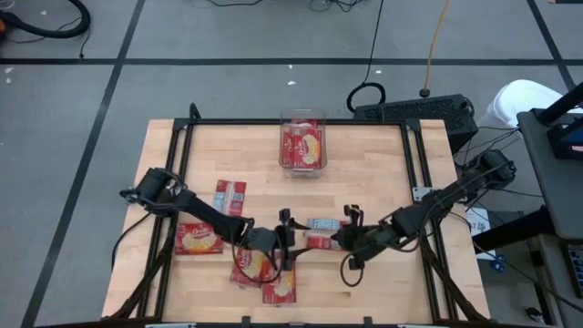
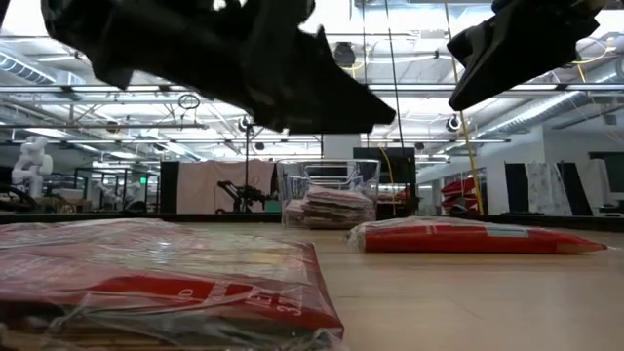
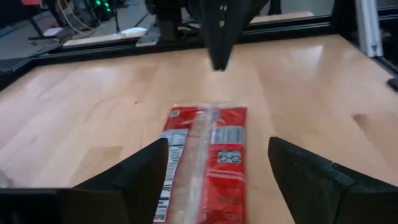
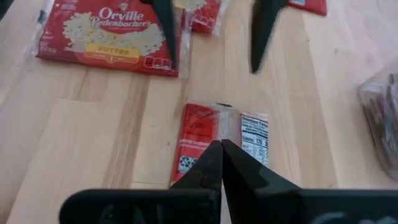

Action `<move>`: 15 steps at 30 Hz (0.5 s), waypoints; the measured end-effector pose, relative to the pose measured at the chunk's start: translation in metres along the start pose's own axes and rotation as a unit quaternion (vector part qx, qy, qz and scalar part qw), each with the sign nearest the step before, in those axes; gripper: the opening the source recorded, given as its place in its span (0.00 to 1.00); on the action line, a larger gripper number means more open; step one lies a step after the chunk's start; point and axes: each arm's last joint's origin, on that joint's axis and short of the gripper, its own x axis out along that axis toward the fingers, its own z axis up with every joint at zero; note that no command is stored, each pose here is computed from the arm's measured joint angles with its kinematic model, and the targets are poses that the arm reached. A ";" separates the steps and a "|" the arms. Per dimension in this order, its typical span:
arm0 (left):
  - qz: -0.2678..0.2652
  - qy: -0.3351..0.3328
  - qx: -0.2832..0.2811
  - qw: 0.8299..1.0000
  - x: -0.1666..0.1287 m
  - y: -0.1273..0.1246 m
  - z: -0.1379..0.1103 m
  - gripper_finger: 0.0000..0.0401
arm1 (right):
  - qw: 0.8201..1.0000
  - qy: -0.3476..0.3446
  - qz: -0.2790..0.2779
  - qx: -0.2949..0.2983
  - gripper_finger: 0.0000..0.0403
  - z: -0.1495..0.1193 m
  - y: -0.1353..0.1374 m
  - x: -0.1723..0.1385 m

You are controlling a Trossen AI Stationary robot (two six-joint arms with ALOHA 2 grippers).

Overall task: Sort popcorn bags into baskets
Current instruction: Put the red popcorn pack into the transparent bin

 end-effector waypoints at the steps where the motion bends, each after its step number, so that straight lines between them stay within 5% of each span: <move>1: 0.001 -0.001 0.000 1.000 0.002 0.000 -0.002 0.69 | 1.000 0.000 0.000 -0.003 0.00 0.000 0.000 0.000; 9: -0.007 0.049 0.032 0.998 0.001 -0.003 -0.015 0.61 | 0.999 0.036 -0.005 0.025 0.01 -0.011 0.003 -0.002; 15: -0.001 0.097 0.047 0.994 0.002 0.003 -0.024 0.56 | 0.997 0.077 0.020 -0.004 0.15 -0.044 0.020 -0.003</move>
